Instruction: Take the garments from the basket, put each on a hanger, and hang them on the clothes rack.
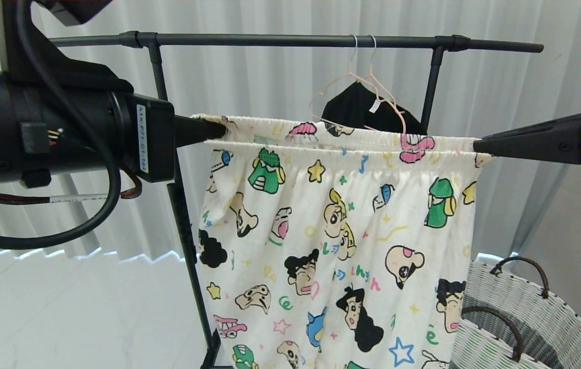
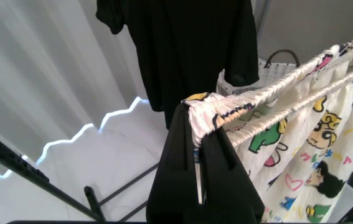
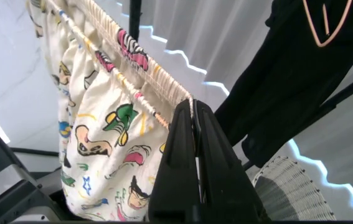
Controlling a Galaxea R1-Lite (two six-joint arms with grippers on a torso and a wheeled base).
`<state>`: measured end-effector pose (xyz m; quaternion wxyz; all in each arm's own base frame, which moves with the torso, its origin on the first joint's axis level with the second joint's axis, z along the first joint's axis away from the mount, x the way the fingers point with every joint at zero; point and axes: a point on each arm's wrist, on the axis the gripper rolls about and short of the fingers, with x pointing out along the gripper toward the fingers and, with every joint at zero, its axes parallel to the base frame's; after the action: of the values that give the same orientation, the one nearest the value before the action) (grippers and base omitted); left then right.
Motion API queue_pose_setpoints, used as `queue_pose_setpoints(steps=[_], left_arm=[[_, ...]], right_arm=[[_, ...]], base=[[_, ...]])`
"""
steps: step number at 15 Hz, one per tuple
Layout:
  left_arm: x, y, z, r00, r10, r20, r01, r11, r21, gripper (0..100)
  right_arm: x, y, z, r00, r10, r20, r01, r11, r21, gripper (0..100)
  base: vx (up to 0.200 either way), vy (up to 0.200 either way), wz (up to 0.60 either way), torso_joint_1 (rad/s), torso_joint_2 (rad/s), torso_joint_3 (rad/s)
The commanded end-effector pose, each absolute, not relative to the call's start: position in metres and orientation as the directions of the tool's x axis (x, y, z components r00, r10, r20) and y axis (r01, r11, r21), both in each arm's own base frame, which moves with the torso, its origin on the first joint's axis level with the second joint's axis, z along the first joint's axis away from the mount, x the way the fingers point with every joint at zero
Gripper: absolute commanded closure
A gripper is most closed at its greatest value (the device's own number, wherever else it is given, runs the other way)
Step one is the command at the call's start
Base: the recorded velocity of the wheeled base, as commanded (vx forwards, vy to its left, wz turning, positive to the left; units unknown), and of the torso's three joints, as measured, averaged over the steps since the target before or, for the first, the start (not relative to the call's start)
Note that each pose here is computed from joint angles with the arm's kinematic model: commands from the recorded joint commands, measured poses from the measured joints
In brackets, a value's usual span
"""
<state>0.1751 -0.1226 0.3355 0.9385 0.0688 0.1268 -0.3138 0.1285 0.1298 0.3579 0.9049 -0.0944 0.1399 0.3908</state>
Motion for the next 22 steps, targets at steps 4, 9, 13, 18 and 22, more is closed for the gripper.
queue_pose_setpoints(steps=[4,9,13,18,22], left_arm=[[0.178,-0.125,0.332,0.767,-0.570,-0.295,0.608,0.792,0.050,100],[0.177,-0.125,0.332,0.766,-0.571,-0.295,0.609,0.791,0.049,100],[0.177,-0.125,0.331,0.763,-0.573,-0.297,0.612,0.790,0.048,100],[0.178,-0.125,0.321,0.760,-0.558,-0.332,0.605,0.795,0.047,100],[0.173,-0.100,0.301,0.841,-0.380,-0.385,0.474,0.861,0.186,100]], right_arm=[[0.128,0.128,0.359,0.661,0.679,-0.319,-0.729,0.681,-0.062,100],[0.128,0.127,0.359,0.663,0.677,-0.319,-0.727,0.683,-0.062,100],[0.129,0.127,0.358,0.683,0.655,-0.324,-0.708,0.703,-0.070,100],[0.124,0.119,0.353,0.720,0.610,-0.332,-0.667,0.740,-0.085,0],[0.136,0.093,0.333,0.877,0.292,-0.383,-0.391,0.896,-0.212,0]], base=[[0.000,0.000,0.00,0.000,0.00,0.000],[0.000,0.000,0.00,0.000,0.00,0.000],[0.000,0.000,0.00,0.000,0.00,0.000],[0.000,0.000,0.00,0.000,0.00,0.000],[0.000,0.000,0.00,0.000,0.00,0.000]])
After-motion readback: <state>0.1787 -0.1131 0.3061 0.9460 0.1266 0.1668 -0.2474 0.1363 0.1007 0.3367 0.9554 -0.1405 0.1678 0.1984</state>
